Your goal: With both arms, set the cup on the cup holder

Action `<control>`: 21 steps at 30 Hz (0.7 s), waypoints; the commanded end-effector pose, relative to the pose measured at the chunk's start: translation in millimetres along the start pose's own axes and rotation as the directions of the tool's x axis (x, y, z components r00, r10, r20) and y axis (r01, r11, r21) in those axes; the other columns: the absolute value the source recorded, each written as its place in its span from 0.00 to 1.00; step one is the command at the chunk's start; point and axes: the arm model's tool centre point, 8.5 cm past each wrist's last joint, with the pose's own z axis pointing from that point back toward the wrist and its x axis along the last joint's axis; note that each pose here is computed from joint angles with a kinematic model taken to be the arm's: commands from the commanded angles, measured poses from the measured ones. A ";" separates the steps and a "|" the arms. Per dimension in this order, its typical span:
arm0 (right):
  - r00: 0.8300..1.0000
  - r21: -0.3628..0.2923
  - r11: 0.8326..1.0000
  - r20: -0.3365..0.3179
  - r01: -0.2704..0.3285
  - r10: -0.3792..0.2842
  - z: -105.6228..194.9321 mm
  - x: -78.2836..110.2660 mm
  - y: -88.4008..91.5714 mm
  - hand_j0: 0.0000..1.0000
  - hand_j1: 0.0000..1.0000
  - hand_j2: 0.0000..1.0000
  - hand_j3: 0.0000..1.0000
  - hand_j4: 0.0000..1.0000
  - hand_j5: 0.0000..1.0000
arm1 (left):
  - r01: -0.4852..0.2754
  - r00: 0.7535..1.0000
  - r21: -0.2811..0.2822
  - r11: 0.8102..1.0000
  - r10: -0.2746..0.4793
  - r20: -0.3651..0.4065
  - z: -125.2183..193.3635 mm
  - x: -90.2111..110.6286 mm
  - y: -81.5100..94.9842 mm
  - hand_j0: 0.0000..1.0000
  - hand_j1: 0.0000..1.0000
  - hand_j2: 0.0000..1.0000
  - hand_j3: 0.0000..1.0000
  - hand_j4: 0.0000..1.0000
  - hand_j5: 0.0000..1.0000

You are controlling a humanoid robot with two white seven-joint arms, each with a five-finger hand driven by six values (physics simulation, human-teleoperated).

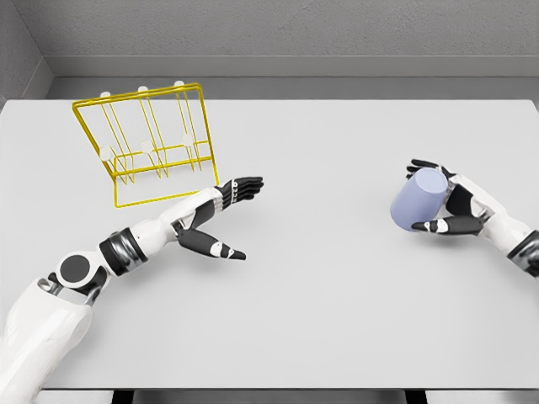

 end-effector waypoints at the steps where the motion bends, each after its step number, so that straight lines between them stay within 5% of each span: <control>1: 1.000 -0.002 1.000 -0.007 0.012 -0.012 0.1 -4.6 1.6 0.82 0.82 0.82 0.82 0.82 0.82 | -0.007 1.000 0.002 1.000 0.007 0.002 0.3 -0.3 -0.3 1.00 1.00 1.00 1.00 1.00 1.00; 17: 1.000 0.008 1.000 -0.029 0.010 -0.010 -2.2 -10.7 3.7 0.72 0.72 0.72 0.72 0.72 0.72 | -0.006 1.000 0.006 1.000 0.006 0.003 0.6 0.0 1.2 1.00 1.00 1.00 1.00 1.00 1.00; 21: 1.000 0.012 1.000 -0.001 -0.011 0.011 -9.6 2.1 -1.2 0.70 0.70 0.70 0.70 0.70 0.70 | -0.007 1.000 0.009 1.000 0.007 0.010 0.3 2.1 2.6 1.00 1.00 1.00 1.00 1.00 1.00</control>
